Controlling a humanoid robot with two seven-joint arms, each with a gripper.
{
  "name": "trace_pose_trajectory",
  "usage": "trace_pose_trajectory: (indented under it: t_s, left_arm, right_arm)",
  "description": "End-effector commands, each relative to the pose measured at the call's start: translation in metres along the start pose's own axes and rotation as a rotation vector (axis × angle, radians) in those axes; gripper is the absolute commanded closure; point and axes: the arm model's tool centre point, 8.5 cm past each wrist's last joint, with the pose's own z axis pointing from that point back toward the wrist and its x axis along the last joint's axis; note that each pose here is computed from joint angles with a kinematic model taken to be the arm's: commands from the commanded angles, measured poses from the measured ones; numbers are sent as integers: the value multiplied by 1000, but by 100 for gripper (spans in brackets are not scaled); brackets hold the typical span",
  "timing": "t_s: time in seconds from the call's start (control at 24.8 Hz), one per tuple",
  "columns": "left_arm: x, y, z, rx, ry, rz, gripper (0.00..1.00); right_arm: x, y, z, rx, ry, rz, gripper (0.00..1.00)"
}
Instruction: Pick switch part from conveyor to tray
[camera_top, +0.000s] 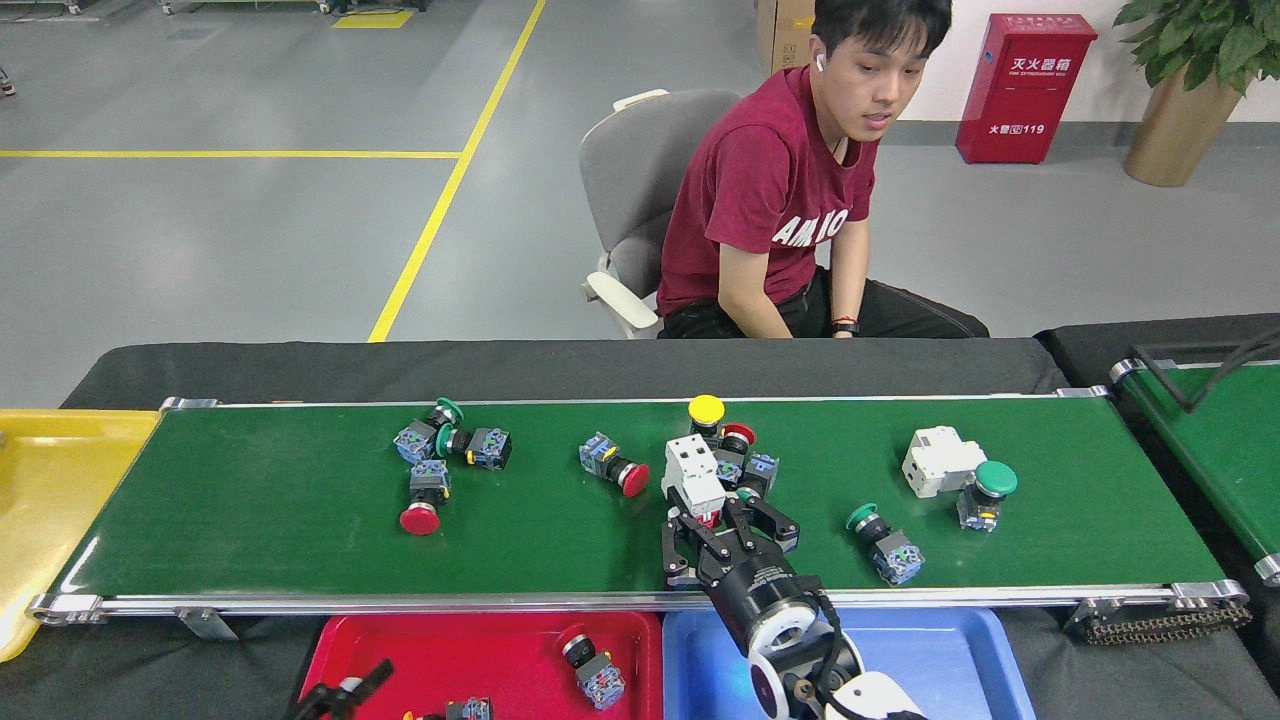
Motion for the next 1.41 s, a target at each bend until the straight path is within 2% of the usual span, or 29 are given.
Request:
trace_pose_trajectory:
  t_s: [0.0, 0.16, 0.32, 0.48, 0.65, 0.89, 0.93, 0.97, 1.01, 1.05, 1.13, 1.25, 1.37]
  left_arm:
    - [-36, 7, 13, 31, 154, -4, 0]
    - [-59, 5, 26, 18, 218, -7, 0]
    - [-61, 7, 23, 17, 209, -20, 0]
    - [-74, 13, -5, 34, 198, -32, 0]
    - [-95, 20, -35, -31, 198, -73, 0]
    - [-107, 19, -65, -103, 190, -52, 0]
    - [-108, 19, -72, -116, 193, -41, 0]
    - [-110, 18, -78, -125, 202, -30, 0]
    - [-114, 17, -83, -128, 216, -23, 0]
    - [-120, 19, -86, -129, 227, -22, 0]
    - [-133, 17, -86, -150, 246, -29, 0]
    - [-143, 12, -100, -180, 280, -24, 0]
    - [-153, 7, -112, -221, 316, -45, 0]
  right_arm:
    - [-8, -24, 17, -48, -71, 16, 98]
    - [-38, -20, 55, -7, -165, 65, 97]
    - [-68, -1, 104, 44, -340, 76, 95]
    - [-92, 2, 146, 52, -443, 57, 94]
    - [-101, 4, 163, 44, -448, 45, 94]
    - [-127, 13, 187, 91, -417, 21, 89]
    - [-133, 13, 188, 88, -400, 12, 84]
    - [-140, 13, 190, 88, -378, 6, 69]
    - [-145, 12, 191, 89, -362, 7, 28]
    - [-149, 10, 192, 87, -350, 11, 2]
    - [-156, 3, 194, 67, -328, 15, 2]
    - [-159, -7, 194, 17, -327, -25, 2]
    - [-162, -23, 185, -36, -324, -27, 3]
